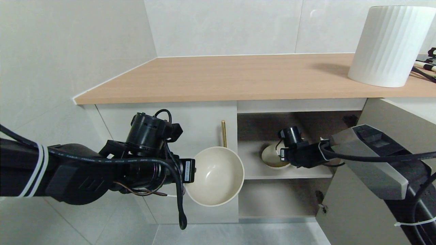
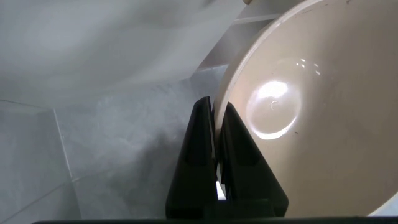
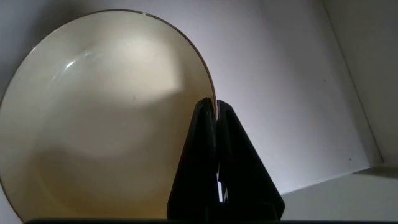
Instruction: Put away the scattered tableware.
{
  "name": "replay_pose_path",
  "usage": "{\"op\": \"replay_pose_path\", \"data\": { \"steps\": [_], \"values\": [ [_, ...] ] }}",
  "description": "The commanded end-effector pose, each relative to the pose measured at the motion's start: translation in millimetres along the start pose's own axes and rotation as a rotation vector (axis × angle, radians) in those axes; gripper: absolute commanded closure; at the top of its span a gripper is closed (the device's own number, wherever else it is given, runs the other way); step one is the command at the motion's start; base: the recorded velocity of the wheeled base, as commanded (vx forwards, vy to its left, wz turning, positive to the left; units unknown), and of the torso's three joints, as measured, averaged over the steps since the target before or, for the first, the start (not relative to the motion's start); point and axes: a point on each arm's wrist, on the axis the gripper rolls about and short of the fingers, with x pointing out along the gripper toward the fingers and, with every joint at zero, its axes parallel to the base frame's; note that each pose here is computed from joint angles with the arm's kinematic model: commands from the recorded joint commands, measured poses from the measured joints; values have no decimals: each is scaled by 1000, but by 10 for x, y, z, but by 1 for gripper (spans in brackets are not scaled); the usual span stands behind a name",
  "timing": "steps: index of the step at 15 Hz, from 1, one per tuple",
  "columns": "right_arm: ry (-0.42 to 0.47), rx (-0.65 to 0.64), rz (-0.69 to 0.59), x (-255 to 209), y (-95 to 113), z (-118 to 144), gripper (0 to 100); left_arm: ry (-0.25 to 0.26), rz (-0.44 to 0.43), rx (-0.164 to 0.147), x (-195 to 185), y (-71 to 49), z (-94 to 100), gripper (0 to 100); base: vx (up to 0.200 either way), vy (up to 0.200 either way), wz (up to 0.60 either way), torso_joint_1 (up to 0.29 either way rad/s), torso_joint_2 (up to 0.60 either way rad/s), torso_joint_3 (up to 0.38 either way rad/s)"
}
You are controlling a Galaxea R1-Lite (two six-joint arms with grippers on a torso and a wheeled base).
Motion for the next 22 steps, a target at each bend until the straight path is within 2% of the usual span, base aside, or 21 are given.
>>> {"op": "replay_pose_path", "data": {
  "steps": [1, 6, 7, 13, 14, 15, 17, 18, 20, 21, 22],
  "values": [
    [1, 2, -3, 52, 11, -27, 100, 1, 2, -2, 4, 2, -1, 100, 0, 0, 0, 0, 0, 0],
    [-6, 9, -3, 42, 10, -4, 100, 2, 2, -4, 18, 2, -2, 100, 0, 0, 0, 0, 0, 0],
    [-5, 13, -4, 39, 8, -7, 0, 2, 2, -4, 18, 2, -2, 100, 0, 0, 0, 0, 0, 0],
    [10, 74, 39, -286, -91, 117, 0, 2, 2, -4, 18, 2, -2, 100, 0, 0, 0, 0, 0, 0],
    [19, 89, 97, -492, -118, 182, 0, 5, 2, -1, 23, -2, -7, 100, 0, 0, 0, 0, 0, 0],
    [41, 93, 209, -825, -177, 266, 0, 30, 10, 13, 109, -15, -52, 100, 0, 0, 0, 0, 0, 0],
    [74, 60, 312, -1214, -229, 259, 0, 47, 49, 32, 210, -66, -112, 100, 0, 0, 0, 0, 0, 0],
    [95, 19, 366, -1521, -282, 207, 0, 55, 80, 62, 305, -164, -167, 100, 0, 0, 0, 0, 0, 0],
    [100, -34, 435, -1805, -339, 162, 0, 51, 97, 102, 468, -356, -187, 100, 0, 0, 0, 0, 0, 0],
    [78, -58, 493, -2052, -403, 193, 0, 39, 147, 131, 588, -470, -228, 100, 0, 0, 0, 0, 0, 0],
    [62, -62, 538, -2220, -438, 222, 0, 40, 185, 140, 645, -478, -269, 100, 0, 0, 0, 0, 0, 0]
  ]
}}
